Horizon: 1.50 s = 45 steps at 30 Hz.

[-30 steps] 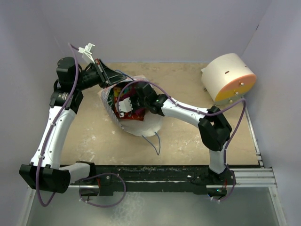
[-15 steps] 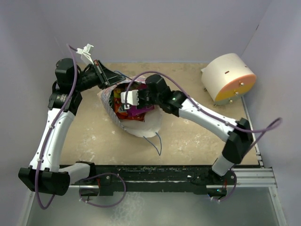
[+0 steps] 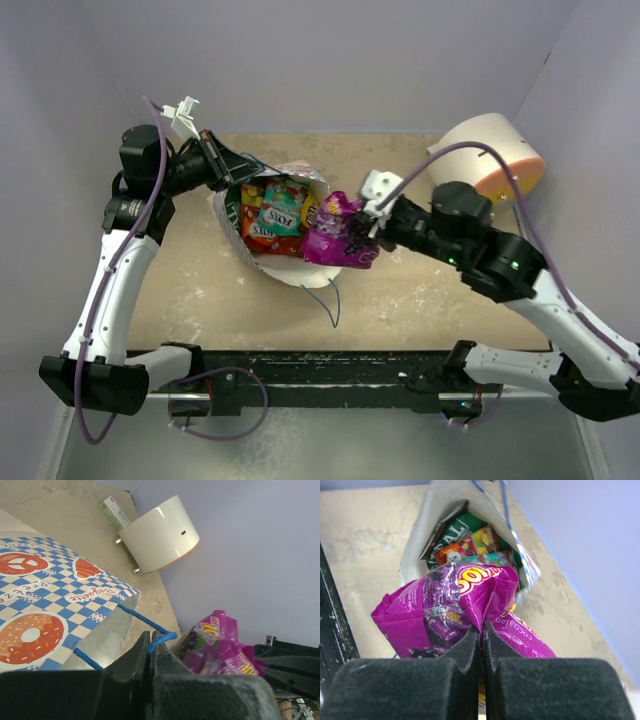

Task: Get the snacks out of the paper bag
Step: Take out the snack from the paper bag, then place the snack at the center of the board.

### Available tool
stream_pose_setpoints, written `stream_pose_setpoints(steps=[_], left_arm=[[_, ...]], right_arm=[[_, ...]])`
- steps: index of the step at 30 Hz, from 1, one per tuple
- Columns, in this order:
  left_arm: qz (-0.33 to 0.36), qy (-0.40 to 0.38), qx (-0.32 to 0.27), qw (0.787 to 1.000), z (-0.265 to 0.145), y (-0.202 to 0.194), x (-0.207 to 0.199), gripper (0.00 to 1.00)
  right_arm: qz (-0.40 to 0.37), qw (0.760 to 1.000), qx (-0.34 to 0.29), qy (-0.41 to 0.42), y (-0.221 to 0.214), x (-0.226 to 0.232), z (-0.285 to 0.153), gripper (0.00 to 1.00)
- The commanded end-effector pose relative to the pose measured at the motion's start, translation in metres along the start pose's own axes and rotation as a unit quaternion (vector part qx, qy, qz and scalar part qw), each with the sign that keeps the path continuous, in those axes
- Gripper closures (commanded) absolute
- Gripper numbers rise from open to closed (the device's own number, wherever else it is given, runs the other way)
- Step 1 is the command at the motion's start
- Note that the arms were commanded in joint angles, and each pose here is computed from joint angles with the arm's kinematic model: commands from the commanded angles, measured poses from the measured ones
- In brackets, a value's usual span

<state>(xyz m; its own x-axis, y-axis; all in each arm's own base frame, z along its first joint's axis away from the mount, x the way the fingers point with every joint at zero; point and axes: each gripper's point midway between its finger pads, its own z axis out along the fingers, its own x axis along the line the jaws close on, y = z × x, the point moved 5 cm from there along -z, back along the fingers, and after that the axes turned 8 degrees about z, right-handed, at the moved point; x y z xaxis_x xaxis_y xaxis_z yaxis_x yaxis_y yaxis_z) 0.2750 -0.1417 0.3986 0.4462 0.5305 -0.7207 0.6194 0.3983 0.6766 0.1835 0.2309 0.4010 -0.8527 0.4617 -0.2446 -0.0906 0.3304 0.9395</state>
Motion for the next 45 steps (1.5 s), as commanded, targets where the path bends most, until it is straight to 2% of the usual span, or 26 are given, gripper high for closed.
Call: stream_pose_setpoints(steps=[1, 3, 5, 7, 11, 13, 14, 17, 20, 25, 32, 35, 36, 38, 39, 41, 43, 45], left_arm=[[0.038, -0.01, -0.023, 0.999, -0.004, 0.012, -0.012, 1.0], [0.036, -0.004, -0.021, 0.999, -0.003, 0.011, -0.009, 1.0], [0.035, 0.0, -0.017, 0.999, -0.002, 0.011, -0.007, 1.0], [0.037, 0.005, -0.016, 0.999, -0.003, 0.01, -0.007, 1.0], [0.044, 0.014, -0.016, 0.999, -0.008, 0.011, -0.01, 1.0], [0.05, 0.017, -0.015, 0.998, -0.01, 0.011, -0.012, 1.0], [0.053, 0.017, -0.014, 0.998, -0.011, 0.011, -0.013, 1.0], [0.058, 0.013, -0.012, 0.998, -0.014, 0.01, -0.016, 1.0], [0.058, -0.008, -0.008, 0.998, -0.014, 0.01, -0.021, 1.0], [0.044, -0.038, 0.004, 0.998, -0.015, 0.005, -0.028, 1.0], [0.04, -0.041, 0.012, 0.998, -0.027, -0.005, -0.036, 1.0], [0.037, -0.043, 0.015, 0.998, -0.028, -0.005, -0.038, 1.0], [0.038, -0.046, 0.016, 0.998, -0.029, -0.005, -0.039, 1.0], [0.038, -0.051, 0.017, 0.998, -0.03, -0.005, -0.041, 1.0], [0.04, -0.054, 0.019, 0.998, -0.031, -0.006, -0.043, 1.0], [0.042, -0.059, 0.025, 0.997, -0.031, -0.008, -0.042, 1.0], [0.04, -0.067, 0.033, 0.996, -0.03, -0.012, -0.04, 1.0], [0.04, -0.075, 0.037, 0.996, -0.03, -0.015, -0.04, 1.0]], right_arm=[[0.149, 0.973, -0.021, -0.176, 0.006, -0.029, -0.059, 1.0], [0.214, 0.943, -0.011, -0.253, -0.002, -0.039, -0.078, 1.0], [0.267, 0.895, -0.003, -0.358, -0.011, -0.055, -0.097, 1.0], [0.286, 0.856, 0.012, -0.43, -0.02, -0.065, -0.11, 1.0], [0.297, 0.793, 0.072, -0.527, -0.054, -0.074, -0.113, 1.0], [0.318, 0.768, 0.117, -0.543, -0.081, -0.083, -0.103, 1.0], [0.335, 0.763, 0.132, -0.537, -0.094, -0.087, -0.097, 1.0], [0.386, 0.77, 0.145, -0.487, -0.125, -0.095, -0.07, 1.0], [0.439, 0.764, 0.118, -0.458, -0.142, -0.106, -0.046, 1.0], [0.531, 0.704, 0.078, -0.465, -0.161, -0.134, -0.02, 1.0], [0.643, 0.583, -0.036, -0.495, -0.178, -0.185, 0.004, 1.0], [0.686, 0.51, -0.07, -0.514, -0.205, -0.201, 0.002, 1.0], [0.698, 0.487, -0.071, -0.521, -0.22, -0.202, 0.0, 0.97], [0.726, 0.436, -0.046, -0.53, -0.254, -0.193, -0.003, 0.77], [0.734, 0.427, -0.028, -0.527, -0.268, -0.187, -0.004, 0.67], [0.737, 0.428, 0.015, -0.523, -0.294, -0.167, -0.007, 0.54], [0.726, 0.446, 0.052, -0.521, -0.31, -0.145, -0.016, 0.47], [0.703, 0.474, 0.07, -0.525, -0.311, -0.131, -0.03, 0.39]])
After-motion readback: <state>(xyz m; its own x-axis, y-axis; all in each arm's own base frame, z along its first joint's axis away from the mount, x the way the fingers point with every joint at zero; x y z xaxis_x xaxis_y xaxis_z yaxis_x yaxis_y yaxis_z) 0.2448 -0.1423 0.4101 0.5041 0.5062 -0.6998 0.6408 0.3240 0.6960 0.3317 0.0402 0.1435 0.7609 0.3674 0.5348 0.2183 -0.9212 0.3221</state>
